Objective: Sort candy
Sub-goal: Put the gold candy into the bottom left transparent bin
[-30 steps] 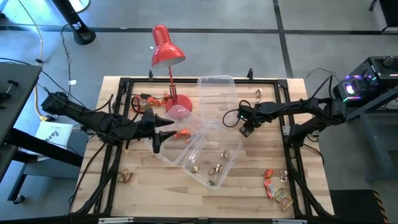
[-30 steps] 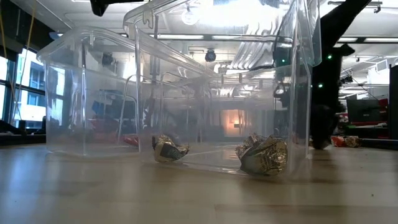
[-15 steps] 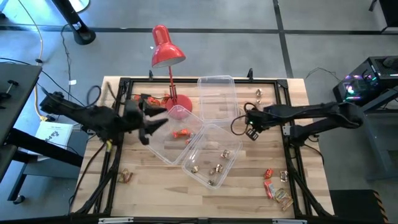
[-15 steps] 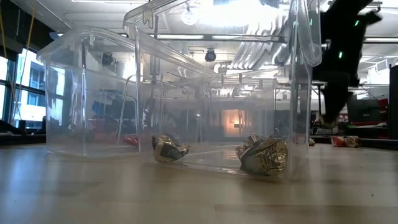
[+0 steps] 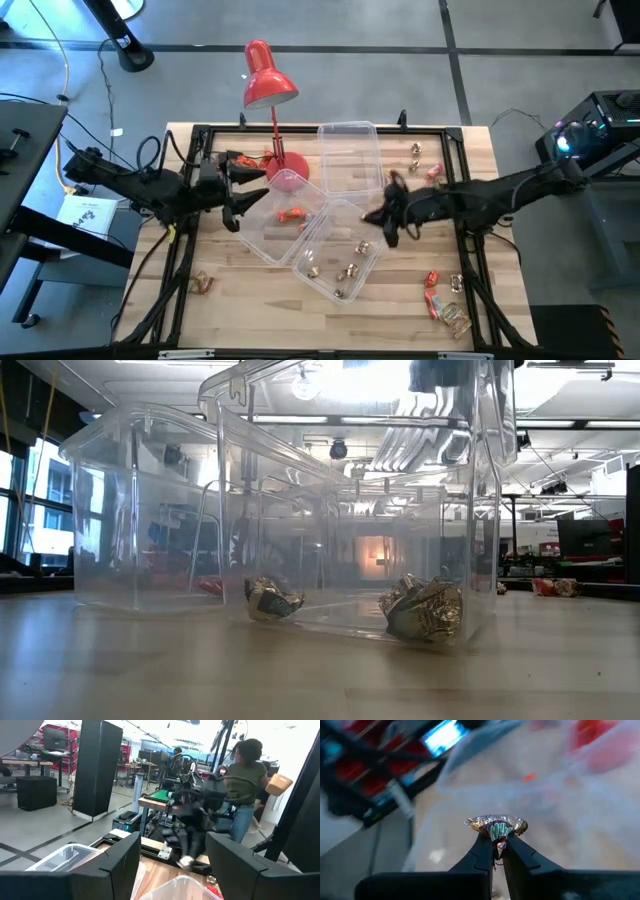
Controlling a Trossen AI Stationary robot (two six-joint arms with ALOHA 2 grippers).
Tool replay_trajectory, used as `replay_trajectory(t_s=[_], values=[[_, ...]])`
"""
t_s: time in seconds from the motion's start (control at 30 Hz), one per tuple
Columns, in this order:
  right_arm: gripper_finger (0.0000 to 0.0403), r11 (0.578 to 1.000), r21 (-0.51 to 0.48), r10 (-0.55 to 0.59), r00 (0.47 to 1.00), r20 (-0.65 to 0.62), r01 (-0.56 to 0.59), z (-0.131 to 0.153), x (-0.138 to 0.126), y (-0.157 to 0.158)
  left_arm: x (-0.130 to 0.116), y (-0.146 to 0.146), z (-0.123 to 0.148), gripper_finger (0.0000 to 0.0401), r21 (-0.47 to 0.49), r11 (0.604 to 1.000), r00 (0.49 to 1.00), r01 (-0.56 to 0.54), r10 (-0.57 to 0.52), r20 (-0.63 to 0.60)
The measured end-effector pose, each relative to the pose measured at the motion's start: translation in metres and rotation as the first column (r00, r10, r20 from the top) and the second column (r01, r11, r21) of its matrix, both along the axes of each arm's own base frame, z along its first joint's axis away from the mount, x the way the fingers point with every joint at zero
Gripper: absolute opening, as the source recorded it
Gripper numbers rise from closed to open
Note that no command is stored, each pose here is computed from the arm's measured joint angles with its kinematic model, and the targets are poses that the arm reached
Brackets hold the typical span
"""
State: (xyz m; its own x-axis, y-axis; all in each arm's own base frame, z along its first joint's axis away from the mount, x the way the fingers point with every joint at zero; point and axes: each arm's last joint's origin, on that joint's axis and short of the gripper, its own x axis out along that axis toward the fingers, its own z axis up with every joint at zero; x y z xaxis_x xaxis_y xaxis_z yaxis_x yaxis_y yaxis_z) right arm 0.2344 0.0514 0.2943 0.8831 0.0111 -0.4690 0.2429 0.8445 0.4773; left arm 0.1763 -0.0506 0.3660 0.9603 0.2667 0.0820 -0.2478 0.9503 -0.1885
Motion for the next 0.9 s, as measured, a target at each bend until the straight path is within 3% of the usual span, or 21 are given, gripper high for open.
replay_trajectory(t_s=[0.17, 0.3, 0.57, 0.67, 0.77, 0.9], values=[[0.0024, 0.993, 0.036, 0.118, 0.989, -0.085, -0.115, -0.023, 0.015, 0.027, 0.003, -0.001, -0.002, 0.0216, 0.005, 1.000, 1.000, 0.000, 0.001, -0.014], [0.0070, 0.985, 0.053, 0.169, 0.973, -0.160, -0.162, -0.033, 0.021, 0.038, 0.003, -0.001, -0.002, 0.0216, 0.004, 1.000, 1.000, -0.001, 0.001, -0.012], [0.0194, 0.972, -0.199, 0.077, 0.966, -0.247, -0.128, 0.002, 0.023, 0.034, 0.004, -0.001, -0.002, 0.0216, 0.005, 1.000, 1.000, -0.001, 0.001, -0.013], [0.0218, 0.966, -0.227, 0.044, 0.946, -0.321, -0.122, 0.014, 0.019, 0.024, 0.003, -0.001, -0.002, 0.0216, 0.005, 1.000, 1.000, -0.001, 0.001, -0.013], [0.0222, 0.966, -0.248, -0.175, 0.896, -0.408, 0.075, 0.024, 0.009, 0.007, 0.003, -0.001, -0.003, 0.0216, -0.002, 1.000, 1.000, 0.001, -0.001, -0.012], [0.0213, 0.857, -0.337, -0.508, 0.752, -0.420, 0.390, 0.034, -0.007, -0.017, 0.004, -0.001, -0.003, 0.0216, -0.003, 1.000, 1.000, 0.002, -0.002, -0.011]])
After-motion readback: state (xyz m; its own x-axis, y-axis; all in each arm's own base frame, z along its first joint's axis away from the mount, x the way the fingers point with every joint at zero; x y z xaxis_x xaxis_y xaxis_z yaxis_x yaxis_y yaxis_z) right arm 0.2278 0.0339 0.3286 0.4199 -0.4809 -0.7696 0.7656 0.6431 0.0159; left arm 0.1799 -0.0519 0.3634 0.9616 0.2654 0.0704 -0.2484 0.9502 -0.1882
